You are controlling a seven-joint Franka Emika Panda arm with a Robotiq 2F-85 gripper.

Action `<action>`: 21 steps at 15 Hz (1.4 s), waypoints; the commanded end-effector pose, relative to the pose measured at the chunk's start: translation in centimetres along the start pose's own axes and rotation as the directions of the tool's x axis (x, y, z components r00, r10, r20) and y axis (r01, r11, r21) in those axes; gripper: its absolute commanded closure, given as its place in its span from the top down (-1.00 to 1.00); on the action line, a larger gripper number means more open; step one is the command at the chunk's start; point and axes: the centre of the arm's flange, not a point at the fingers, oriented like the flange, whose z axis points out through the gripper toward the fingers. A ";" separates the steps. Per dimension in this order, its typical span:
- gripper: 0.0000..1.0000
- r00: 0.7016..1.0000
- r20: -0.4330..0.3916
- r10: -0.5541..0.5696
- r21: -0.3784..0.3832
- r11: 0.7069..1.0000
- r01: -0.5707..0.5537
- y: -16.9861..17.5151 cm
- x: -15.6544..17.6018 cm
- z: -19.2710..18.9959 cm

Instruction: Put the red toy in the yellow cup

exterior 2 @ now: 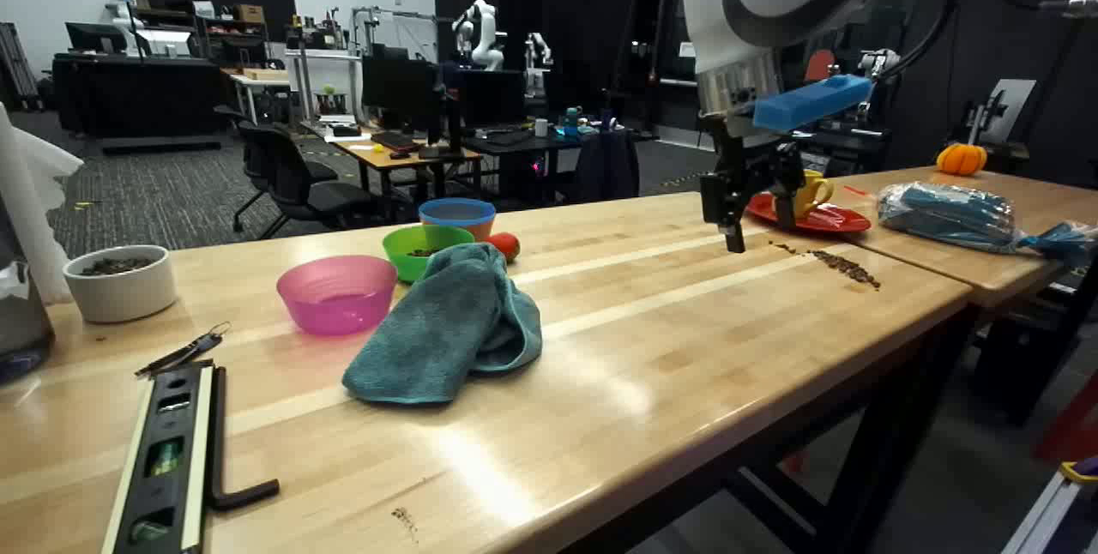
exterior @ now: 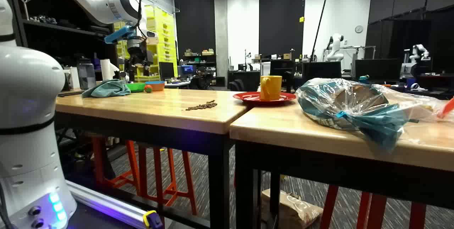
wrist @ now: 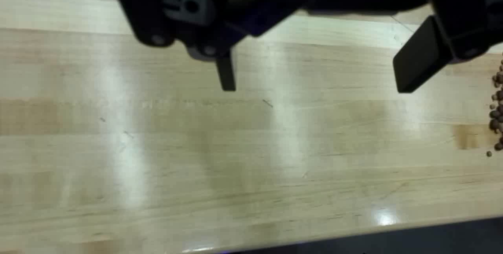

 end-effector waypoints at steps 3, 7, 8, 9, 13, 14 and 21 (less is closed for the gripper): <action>1.00 1.000 -0.001 0.000 0.000 1.000 0.000 0.0 0.0 0.0; 1.00 1.000 -0.001 0.000 0.000 1.000 0.000 0.0 0.0 0.0; 1.00 1.000 -0.003 -0.001 0.003 1.000 0.001 0.0 0.1 0.1; 1.00 1.000 -0.007 -0.005 -0.004 1.000 0.005 -0.3 0.3 0.1; 1.00 0.998 -0.036 -0.046 0.010 0.999 0.047 -1.7 0.9 0.0; 1.00 0.997 -0.047 -0.062 0.016 0.998 0.063 -2.3 1.1 -0.1; 1.00 0.969 -0.159 -0.191 0.034 0.979 0.199 -5.8 3.7 -1.8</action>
